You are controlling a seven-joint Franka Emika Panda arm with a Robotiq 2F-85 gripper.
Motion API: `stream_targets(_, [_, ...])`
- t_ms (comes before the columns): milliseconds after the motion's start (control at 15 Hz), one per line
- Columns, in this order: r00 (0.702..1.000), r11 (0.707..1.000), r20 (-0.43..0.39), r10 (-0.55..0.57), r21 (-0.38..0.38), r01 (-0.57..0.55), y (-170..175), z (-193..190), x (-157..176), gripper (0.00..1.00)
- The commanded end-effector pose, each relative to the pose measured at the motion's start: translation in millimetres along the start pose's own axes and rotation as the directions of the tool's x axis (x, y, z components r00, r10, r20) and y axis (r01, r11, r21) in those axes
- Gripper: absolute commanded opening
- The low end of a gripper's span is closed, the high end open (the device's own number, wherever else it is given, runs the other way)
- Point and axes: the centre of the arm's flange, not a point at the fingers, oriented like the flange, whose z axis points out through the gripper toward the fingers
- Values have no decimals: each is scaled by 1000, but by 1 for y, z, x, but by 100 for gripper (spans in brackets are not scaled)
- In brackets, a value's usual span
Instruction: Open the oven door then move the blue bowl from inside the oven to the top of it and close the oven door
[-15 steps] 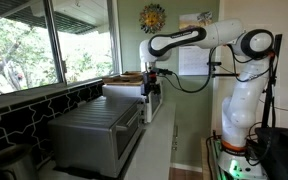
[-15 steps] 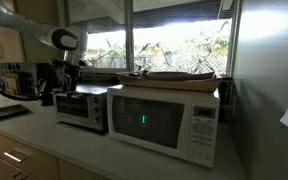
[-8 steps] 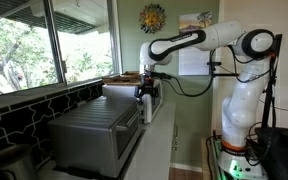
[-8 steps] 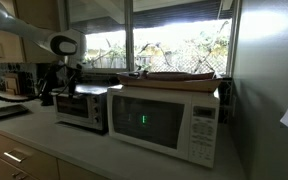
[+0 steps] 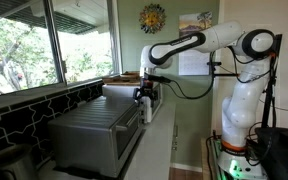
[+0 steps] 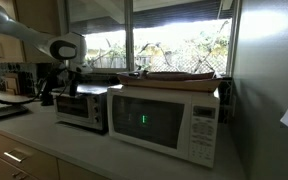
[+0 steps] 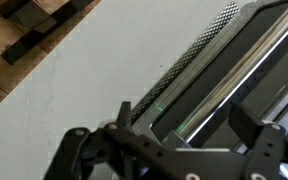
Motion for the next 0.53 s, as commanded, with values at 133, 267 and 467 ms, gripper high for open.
stream_targets(133, [1000,1000,13,10,-4,-10,11,11,-9,100])
stream_targets(267, [1000,1000,20,5,-12,-5,12,11,-9,100])
stream_targets(467, [999,999,38,3,-45,-1,18,13,-9,100])
